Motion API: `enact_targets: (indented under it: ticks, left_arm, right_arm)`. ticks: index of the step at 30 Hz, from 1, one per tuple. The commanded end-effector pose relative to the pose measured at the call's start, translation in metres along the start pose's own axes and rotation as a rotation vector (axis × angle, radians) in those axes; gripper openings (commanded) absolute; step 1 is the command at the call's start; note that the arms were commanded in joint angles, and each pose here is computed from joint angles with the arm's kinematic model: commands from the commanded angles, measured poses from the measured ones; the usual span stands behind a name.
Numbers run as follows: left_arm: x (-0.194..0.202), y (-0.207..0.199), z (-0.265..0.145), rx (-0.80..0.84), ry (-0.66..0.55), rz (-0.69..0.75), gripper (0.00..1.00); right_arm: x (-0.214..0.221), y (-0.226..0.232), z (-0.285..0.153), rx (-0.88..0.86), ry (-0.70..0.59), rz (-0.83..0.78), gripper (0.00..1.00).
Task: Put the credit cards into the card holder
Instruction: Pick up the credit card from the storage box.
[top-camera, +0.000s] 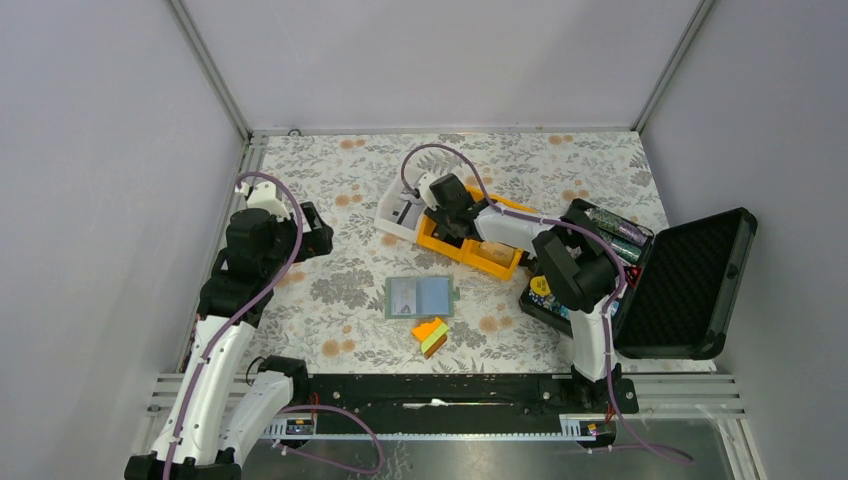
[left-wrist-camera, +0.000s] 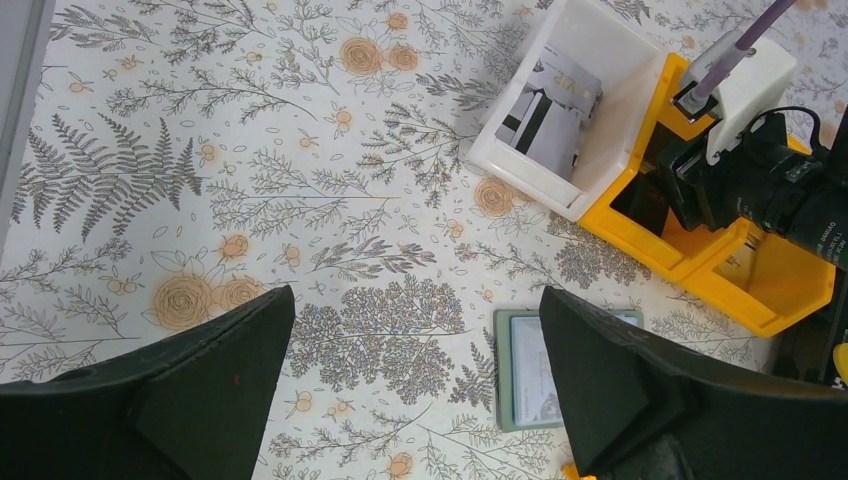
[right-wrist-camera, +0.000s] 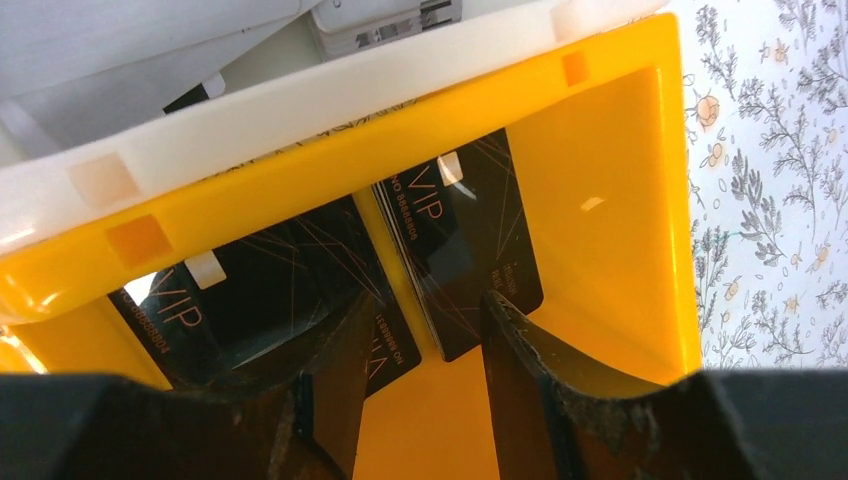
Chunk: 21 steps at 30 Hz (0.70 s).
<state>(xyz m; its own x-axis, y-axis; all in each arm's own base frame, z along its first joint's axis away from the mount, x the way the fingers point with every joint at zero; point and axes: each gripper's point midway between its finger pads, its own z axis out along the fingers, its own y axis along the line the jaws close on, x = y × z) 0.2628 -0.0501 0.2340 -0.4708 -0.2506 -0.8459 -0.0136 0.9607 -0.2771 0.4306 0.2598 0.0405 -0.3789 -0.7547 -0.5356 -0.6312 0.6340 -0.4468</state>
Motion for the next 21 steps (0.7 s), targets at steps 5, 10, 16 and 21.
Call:
enact_targets:
  ticks: [5, 10, 16, 21]
  left_arm:
    - [-0.008, -0.010, -0.001, 0.050, -0.043, 0.000, 0.99]
    - [-0.009, -0.009, -0.001, 0.048, -0.043, 0.002, 0.99]
    - [-0.009, -0.009, 0.000, 0.046, -0.042, 0.002, 0.99]
    - [-0.008, -0.009, 0.001, 0.045, -0.039, 0.002, 0.99]
  right_arm:
    - [-0.011, -0.010, 0.010, 0.052, -0.015, -0.015, 0.49]
    - [-0.010, -0.016, 0.019, 0.092, -0.006, -0.050, 0.47]
    - [-0.009, -0.025, 0.023, 0.153, -0.015, -0.060, 0.44]
    - [-0.016, -0.040, 0.015, 0.219, -0.030, -0.069, 0.43]
